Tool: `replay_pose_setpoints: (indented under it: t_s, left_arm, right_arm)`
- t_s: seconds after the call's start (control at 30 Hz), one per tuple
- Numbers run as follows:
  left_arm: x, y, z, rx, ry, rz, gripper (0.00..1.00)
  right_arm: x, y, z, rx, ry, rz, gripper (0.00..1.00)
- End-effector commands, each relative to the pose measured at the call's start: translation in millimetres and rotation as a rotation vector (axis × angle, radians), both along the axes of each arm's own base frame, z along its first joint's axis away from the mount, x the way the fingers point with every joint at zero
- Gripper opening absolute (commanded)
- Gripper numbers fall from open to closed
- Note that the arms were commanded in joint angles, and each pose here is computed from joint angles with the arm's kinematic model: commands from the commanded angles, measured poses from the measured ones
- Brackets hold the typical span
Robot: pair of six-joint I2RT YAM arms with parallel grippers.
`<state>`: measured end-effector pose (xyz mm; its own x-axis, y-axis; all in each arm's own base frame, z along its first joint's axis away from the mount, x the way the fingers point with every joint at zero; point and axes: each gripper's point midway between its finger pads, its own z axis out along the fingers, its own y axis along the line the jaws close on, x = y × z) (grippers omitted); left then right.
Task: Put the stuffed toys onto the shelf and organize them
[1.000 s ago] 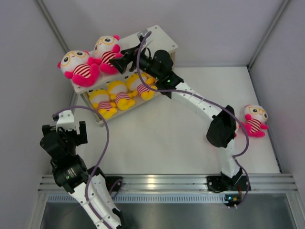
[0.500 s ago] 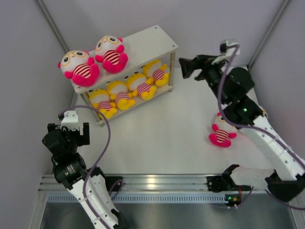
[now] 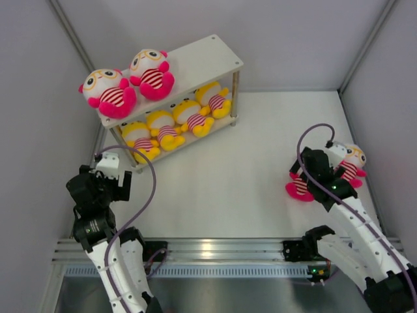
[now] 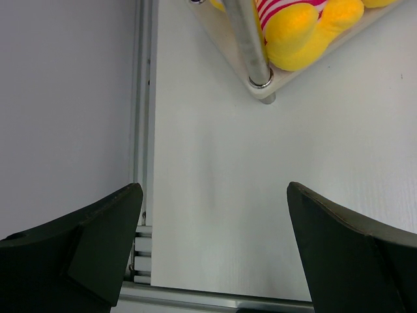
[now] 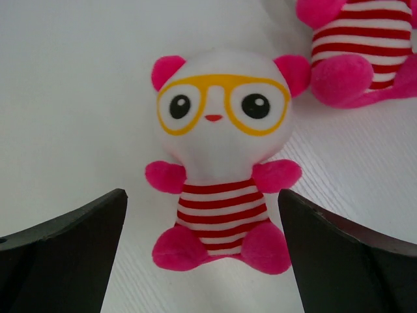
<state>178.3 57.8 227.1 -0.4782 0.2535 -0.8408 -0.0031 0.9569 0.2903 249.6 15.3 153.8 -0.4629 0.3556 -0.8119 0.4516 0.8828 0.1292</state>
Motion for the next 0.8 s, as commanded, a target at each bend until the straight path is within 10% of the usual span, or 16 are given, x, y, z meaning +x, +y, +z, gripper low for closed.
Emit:
replay_pose_setpoints:
  t_s: [0.0,0.47,0.6,0.77]
  left_arm:
    - [4,1,9,0.044,-0.04,-0.009,0.99]
    - [-3,5,34,0.079,-0.082,0.033,0.99]
    - [-3,7,39,0.089,-0.082,0.039,0.99]
    - [-4,4,50,0.08,-0.089,0.027,0.99]
  right_arm:
    - [-1,-13,-3,0.168,-0.069,-0.128,0.99]
    - [-4,4,-113,0.267,0.219,-0.074,0.96]
    - [12,24,-110,0.303,0.189,0.06,0.38]
    - [41,36,-42,0.275,0.003,0.183,0.01]
